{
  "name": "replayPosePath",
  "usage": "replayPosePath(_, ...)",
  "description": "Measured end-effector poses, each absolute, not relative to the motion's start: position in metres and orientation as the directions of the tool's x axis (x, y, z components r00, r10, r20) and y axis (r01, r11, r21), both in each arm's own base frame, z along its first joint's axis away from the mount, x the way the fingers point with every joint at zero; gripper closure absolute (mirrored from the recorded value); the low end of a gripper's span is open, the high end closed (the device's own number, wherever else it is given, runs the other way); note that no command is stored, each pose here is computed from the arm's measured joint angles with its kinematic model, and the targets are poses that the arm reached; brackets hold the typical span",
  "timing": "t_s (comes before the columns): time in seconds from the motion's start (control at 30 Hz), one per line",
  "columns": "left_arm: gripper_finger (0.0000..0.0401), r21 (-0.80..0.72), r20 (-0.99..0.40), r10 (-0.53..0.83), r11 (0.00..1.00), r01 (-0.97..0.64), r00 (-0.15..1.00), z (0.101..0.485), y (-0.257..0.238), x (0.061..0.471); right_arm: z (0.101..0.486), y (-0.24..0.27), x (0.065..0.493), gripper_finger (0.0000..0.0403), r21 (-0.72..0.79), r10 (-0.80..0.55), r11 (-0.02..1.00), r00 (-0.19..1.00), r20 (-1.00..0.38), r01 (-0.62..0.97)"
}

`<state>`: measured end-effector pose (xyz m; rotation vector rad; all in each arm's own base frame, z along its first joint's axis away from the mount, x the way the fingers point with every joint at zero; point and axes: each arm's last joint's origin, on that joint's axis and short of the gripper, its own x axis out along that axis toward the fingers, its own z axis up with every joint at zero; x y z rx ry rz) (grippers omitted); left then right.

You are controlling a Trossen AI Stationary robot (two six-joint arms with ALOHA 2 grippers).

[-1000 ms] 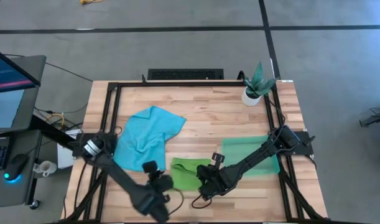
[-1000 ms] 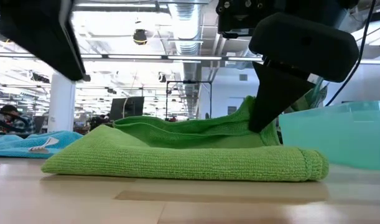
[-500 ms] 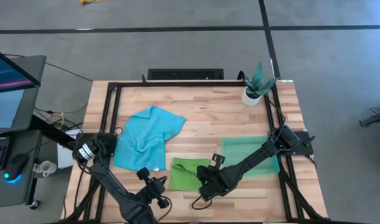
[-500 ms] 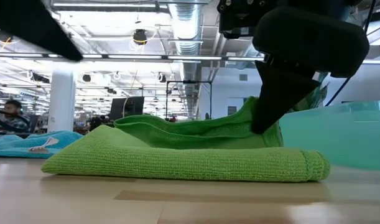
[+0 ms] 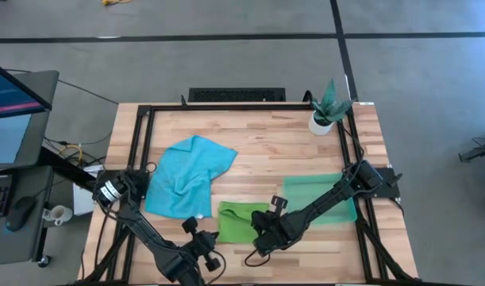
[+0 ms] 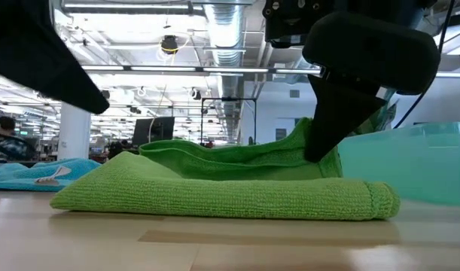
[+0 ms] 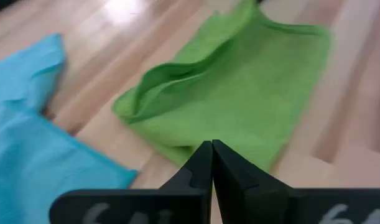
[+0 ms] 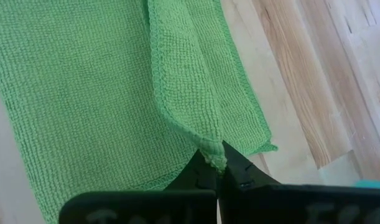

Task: Roll microfiber towels into tight, uniform cylinder then place into a basket
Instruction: Fold the green towel

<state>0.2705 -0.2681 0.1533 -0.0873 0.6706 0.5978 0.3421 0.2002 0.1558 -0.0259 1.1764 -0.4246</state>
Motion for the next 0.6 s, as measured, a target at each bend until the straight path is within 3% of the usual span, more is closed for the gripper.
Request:
replayPosePath(0.33, 0.0401, 0.062, -0.618, 0.345, 0.917, -0.393, 0.707, 0.214, -0.265, 0.265, 0.156, 0.199, 0.340, 0.0390, -0.262, -0.350, 0.917, 0.293, -0.890, 0.300)
replayPosePath(0.6, 0.0401, -0.078, -0.648, 0.003, 0.994, -0.071, 0.761, 0.245, -0.270, 0.282, 0.156, 0.197, 0.338, 0.0388, -0.280, -0.361, 0.914, 0.276, -0.891, 0.293)
